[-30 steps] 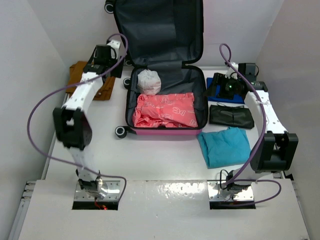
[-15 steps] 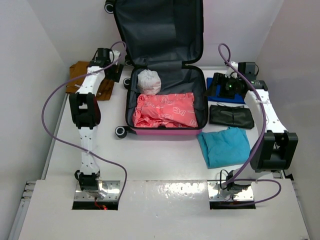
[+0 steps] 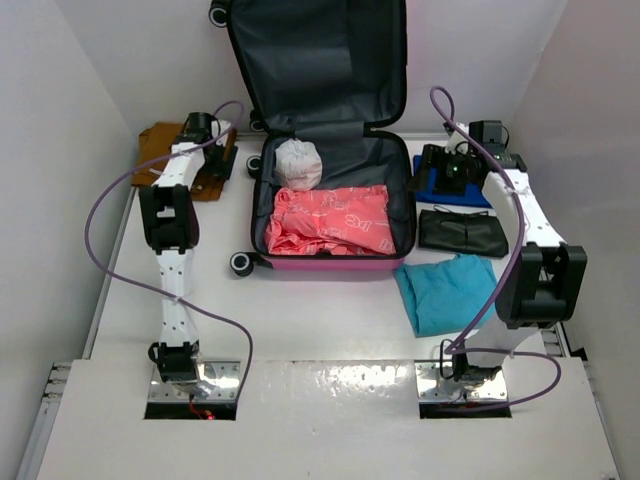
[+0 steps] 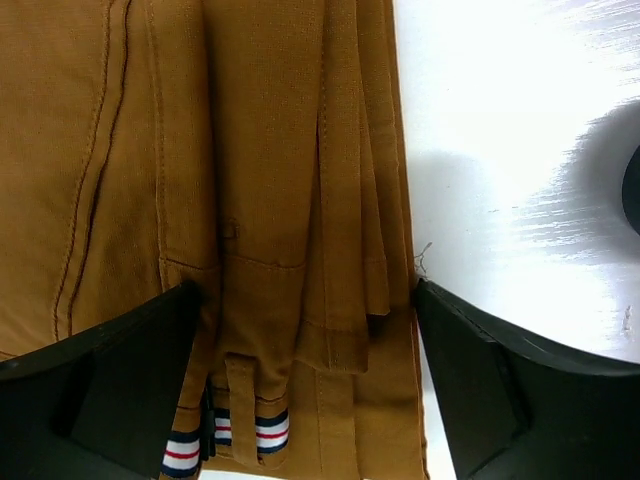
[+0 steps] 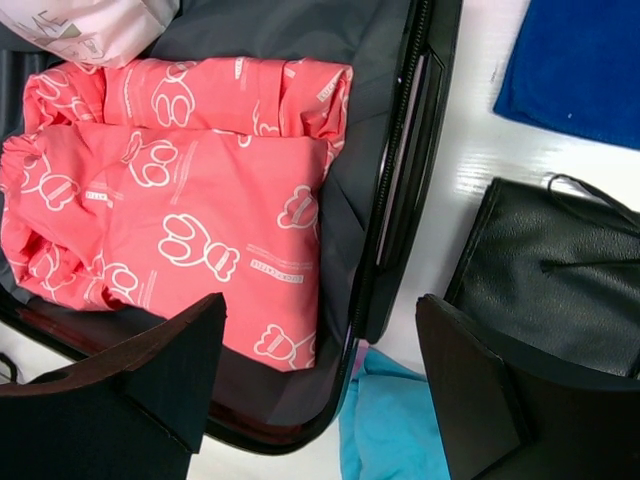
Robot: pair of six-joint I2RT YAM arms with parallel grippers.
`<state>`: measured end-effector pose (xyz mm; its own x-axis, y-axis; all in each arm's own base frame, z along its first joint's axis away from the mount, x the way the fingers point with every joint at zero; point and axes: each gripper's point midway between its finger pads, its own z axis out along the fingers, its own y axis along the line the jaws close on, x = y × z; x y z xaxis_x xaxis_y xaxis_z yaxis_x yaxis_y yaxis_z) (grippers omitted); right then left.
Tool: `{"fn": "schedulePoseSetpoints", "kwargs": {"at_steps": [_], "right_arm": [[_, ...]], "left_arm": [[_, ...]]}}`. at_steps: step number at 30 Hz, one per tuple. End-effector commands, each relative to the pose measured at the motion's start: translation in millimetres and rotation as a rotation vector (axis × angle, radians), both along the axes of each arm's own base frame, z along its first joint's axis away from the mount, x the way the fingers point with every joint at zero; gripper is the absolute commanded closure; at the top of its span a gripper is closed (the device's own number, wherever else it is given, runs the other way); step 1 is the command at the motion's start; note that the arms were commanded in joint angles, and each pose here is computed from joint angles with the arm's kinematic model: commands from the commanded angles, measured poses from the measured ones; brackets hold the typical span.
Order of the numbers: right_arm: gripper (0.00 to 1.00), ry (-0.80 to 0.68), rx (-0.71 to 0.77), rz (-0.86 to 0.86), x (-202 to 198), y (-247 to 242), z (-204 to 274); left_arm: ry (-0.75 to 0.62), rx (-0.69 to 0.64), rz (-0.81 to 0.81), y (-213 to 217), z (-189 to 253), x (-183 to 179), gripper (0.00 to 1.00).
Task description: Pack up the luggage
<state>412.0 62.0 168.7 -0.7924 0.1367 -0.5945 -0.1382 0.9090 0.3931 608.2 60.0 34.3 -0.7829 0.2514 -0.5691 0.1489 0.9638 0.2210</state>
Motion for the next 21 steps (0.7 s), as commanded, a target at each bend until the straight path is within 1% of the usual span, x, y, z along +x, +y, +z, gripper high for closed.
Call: {"fn": "schedulePoseSetpoints", "kwargs": {"at_steps": [1, 3, 4, 5, 7, 8, 10, 13, 14, 16, 17, 19, 21], "right_arm": [[0.23, -0.071, -0.001, 0.018, 15, 6, 22], [0.23, -0.067, -0.003, 0.021, 15, 7, 21], [0.23, -0.071, -0.001, 0.021, 17, 7, 22], [0.23, -0.067, -0.002, 0.022, 18, 7, 21], [0.25, -0.071, -0.003, 0.023, 18, 7, 24], [0.27, -0.064, -0.003, 0.024, 20, 8, 20], [0.27, -0.060, -0.004, 0.026, 19, 8, 19], [0.30, -0.069, -0.004, 0.032, 20, 10, 22], [0.30, -0.065, -0.004, 0.034, 20, 10, 20], [0.32, -0.075, -0.007, 0.037, 20, 10, 22], [0.34, -0.072, -0.006, 0.038, 19, 11, 22], [0.35, -0.073, -0.006, 0.042, 17, 11, 22], [0.36, -0.074, -0.002, 0.051, 14, 12, 22]], "left_arm": [[0.096, 0.000, 0.062, 16, -38, -17, 0.06], [0.127, -0.024, 0.087, 20, -46, -24, 0.08], [0.138, -0.045, 0.113, 25, -54, -27, 0.13], [0.162, -0.059, 0.105, 22, -62, -31, 0.17], [0.180, -0.080, 0.115, 24, -66, -37, 0.25], [0.189, -0.090, 0.110, 22, -71, -38, 0.35], [0.201, -0.099, 0.105, 20, -72, -40, 0.40], [0.193, -0.089, 0.089, 21, -67, -39, 0.55], [0.196, -0.102, 0.081, 19, -66, -40, 0.70], [0.194, -0.113, 0.062, 15, -61, -43, 0.84], [0.187, -0.123, 0.041, 12, -51, -45, 0.94], [0.172, -0.158, 0.028, 5, -37, -48, 1.00], [0.128, -0.226, 0.014, -9, -7, -51, 1.00]]}}
